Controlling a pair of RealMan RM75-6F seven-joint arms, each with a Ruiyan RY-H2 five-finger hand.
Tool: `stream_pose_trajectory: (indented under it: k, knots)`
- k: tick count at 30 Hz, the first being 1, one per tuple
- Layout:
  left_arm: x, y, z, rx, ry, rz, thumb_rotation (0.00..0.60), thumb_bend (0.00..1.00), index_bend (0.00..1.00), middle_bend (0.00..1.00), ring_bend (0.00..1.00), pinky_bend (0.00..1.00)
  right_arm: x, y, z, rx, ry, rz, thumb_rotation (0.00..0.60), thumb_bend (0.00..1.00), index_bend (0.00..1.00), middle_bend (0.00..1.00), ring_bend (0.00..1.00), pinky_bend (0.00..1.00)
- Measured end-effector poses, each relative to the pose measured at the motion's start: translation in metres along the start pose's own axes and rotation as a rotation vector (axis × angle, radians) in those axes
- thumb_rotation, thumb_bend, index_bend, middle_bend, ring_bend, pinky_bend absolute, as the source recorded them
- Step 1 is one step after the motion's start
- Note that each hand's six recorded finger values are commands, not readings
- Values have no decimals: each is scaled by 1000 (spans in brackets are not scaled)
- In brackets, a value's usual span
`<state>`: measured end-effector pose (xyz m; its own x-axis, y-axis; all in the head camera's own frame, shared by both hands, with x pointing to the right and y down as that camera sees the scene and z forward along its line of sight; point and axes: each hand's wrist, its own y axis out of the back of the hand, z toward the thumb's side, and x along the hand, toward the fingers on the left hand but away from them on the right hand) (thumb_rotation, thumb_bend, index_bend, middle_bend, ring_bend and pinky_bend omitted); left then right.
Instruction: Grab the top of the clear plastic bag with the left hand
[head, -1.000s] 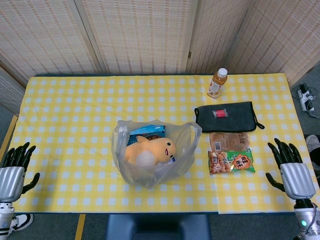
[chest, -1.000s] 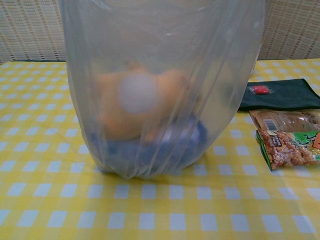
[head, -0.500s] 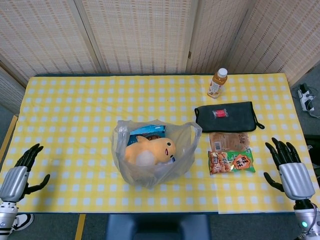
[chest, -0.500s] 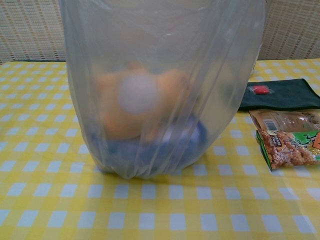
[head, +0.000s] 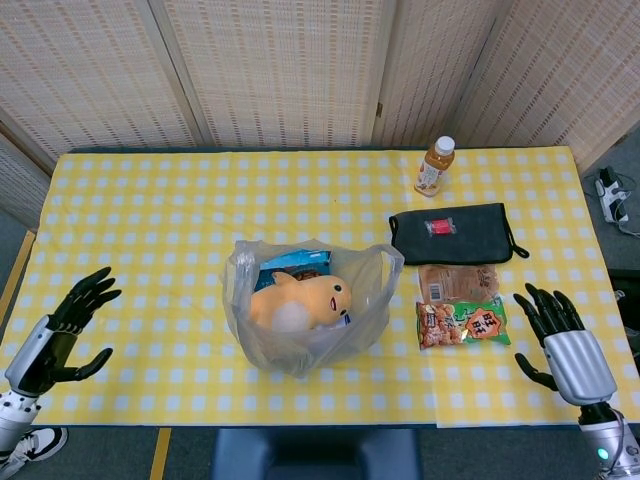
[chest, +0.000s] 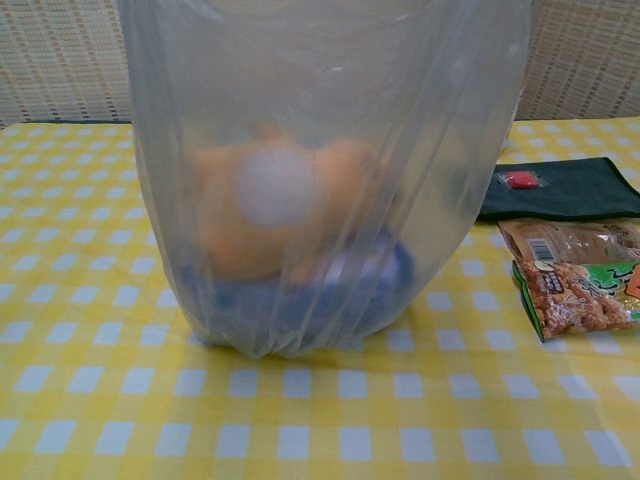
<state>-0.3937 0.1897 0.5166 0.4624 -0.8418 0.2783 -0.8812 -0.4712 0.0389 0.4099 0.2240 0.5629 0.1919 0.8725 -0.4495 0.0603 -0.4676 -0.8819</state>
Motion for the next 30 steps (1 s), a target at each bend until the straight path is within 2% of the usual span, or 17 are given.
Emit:
stream_pose_trajectory:
  k: [3,8,12,18,30]
  knots:
    - [11,-9,20,-58,-69,-45,600,371,9,0,0,123,2,3,-1,-12,1,-5,600,328,0,0,0,0]
    - [24,-15,33,-100,-98,-75,600,368,12,0,0,124,3,6,-3,-18,-4,-11,600,327,0,0,0,0]
    - [33,-19,36,-162,-102,-101,600,358,11,0,0,124,3,6,-3,-19,-5,-5,600,327,0,0,0,0]
    - [47,-29,30,-183,-80,-134,600,358,12,0,0,124,4,8,-4,-21,-5,-11,600,328,0,0,0,0]
    - [72,-59,22,-299,-51,-209,600,357,32,0,0,125,4,10,-8,-19,-19,-16,600,327,0,0,0,0]
